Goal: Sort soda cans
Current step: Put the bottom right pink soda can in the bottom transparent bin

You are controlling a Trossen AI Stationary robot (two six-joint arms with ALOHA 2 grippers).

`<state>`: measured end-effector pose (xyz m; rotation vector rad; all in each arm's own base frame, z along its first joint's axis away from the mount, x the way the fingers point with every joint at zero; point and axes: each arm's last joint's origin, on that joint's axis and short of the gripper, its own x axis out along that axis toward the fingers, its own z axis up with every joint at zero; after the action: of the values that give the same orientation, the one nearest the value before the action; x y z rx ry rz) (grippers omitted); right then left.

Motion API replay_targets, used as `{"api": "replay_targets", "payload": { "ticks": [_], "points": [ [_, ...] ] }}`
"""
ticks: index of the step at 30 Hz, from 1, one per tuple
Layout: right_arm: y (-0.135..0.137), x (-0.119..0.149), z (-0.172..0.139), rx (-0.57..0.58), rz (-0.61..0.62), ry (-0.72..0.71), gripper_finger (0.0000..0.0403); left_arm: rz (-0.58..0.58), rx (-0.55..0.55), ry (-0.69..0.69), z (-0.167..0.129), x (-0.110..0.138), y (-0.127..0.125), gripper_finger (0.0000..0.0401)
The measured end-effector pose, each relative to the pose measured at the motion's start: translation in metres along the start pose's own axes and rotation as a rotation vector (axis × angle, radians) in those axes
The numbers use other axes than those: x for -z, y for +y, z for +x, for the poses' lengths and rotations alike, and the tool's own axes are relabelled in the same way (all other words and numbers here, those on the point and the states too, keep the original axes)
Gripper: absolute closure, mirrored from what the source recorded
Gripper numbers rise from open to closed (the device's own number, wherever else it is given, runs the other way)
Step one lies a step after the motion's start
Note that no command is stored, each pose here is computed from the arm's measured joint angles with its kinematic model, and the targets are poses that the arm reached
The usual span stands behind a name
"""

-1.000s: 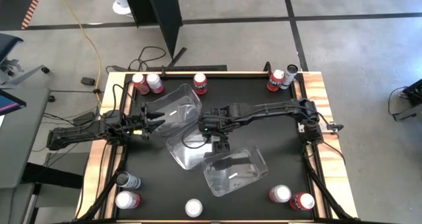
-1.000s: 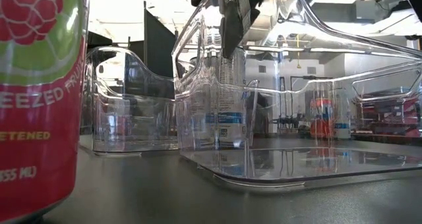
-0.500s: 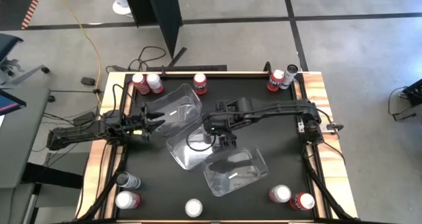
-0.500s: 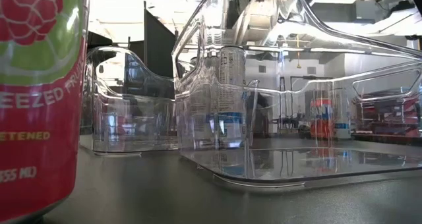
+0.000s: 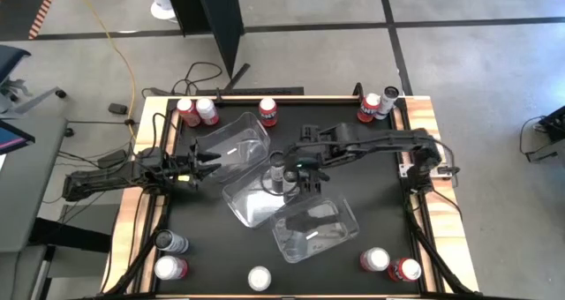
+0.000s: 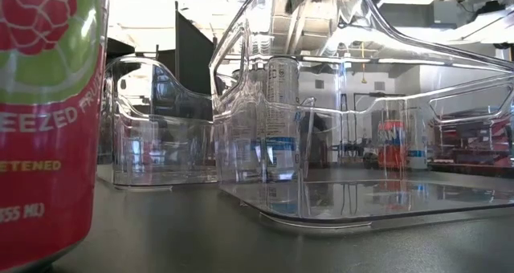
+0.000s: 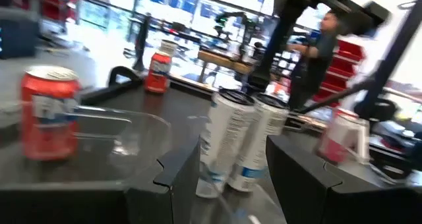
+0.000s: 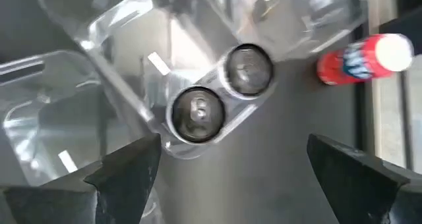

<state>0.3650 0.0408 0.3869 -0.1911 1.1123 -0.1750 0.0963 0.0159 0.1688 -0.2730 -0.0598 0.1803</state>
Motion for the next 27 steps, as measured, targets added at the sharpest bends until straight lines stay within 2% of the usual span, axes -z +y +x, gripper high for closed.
{"api": "replay_targets", "payload": {
  "ticks": [9, 15, 23, 27],
  "points": [
    [0.014, 0.051, -0.028, 0.078, 0.123, -0.189, 0.0006, -0.002, 0.106, 0.027, 0.0, 0.002, -0.007, 0.0232],
    [0.031, 0.083, -0.026, 0.047, 0.159, -0.326, 0.0006, 0.022, 0.158, -0.01, -0.001, -0.002, -0.012, 0.0232],
    [0.047, 0.098, -0.009, 0.022, 0.119, -0.342, 0.0006, 0.025, 0.217, -0.001, -0.004, -0.008, -0.019, 0.0232],
    [0.058, 0.094, -0.011, -0.038, 0.091, -0.402, 0.0006, 0.025, 0.274, -0.022, -0.005, -0.014, -0.024, 0.0232]
  ]
}}
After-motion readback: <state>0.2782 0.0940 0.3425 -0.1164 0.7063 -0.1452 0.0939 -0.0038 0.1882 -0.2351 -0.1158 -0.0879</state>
